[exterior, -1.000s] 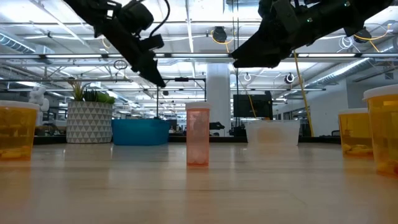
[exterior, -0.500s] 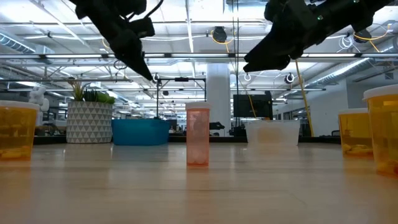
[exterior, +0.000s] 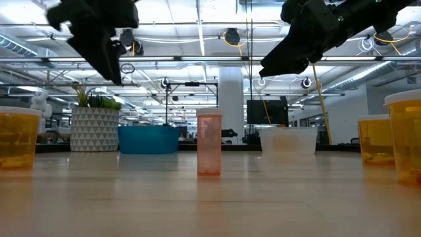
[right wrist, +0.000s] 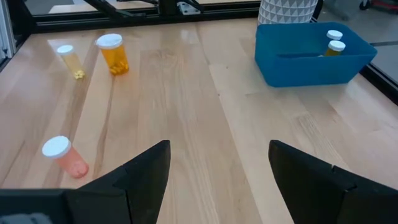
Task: Pick and place medicine bottles into bin by pill shape (circle, oval)
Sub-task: Put the orange bottled capsules into the transparent bin
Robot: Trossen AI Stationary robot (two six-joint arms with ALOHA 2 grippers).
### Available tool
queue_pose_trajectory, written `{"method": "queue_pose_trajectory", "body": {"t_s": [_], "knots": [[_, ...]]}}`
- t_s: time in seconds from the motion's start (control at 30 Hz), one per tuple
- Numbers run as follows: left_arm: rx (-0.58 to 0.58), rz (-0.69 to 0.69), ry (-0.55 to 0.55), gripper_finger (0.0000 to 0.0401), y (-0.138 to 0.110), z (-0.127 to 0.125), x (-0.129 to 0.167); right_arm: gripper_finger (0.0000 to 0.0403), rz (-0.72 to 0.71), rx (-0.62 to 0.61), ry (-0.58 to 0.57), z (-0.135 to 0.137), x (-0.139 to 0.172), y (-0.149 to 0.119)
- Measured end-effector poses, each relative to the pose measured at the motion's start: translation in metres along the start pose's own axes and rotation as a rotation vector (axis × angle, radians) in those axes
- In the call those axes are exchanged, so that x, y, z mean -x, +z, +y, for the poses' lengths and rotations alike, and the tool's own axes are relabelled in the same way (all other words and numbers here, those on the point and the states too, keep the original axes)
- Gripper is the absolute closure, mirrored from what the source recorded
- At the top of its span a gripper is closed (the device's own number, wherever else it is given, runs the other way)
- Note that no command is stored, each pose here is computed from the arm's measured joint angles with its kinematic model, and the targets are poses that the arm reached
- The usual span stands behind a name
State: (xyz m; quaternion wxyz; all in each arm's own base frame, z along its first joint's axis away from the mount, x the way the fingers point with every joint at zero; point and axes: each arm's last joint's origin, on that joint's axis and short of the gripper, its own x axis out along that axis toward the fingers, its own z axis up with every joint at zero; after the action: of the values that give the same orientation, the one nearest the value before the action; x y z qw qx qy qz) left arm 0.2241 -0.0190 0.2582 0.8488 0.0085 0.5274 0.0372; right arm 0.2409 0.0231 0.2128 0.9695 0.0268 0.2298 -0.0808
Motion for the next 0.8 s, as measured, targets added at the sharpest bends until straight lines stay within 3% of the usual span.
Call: {"method": "queue_pose_trajectory", "body": {"t_s": [0.53, 0.8], "knots": [[-0.033, 0.063, -0.06, 0.0189, -0.035, -0.083, 0.018, 0.0138, -0.006, 0.012, 0.001, 0.0, 0.0, 0.001], [0.018, 0.016, -0.009, 0.0112, -0.05, -0.107, 0.024, 0.0138, 0.01, 0.048, 0.014, 0.0, 0.0, -0.001]]}}
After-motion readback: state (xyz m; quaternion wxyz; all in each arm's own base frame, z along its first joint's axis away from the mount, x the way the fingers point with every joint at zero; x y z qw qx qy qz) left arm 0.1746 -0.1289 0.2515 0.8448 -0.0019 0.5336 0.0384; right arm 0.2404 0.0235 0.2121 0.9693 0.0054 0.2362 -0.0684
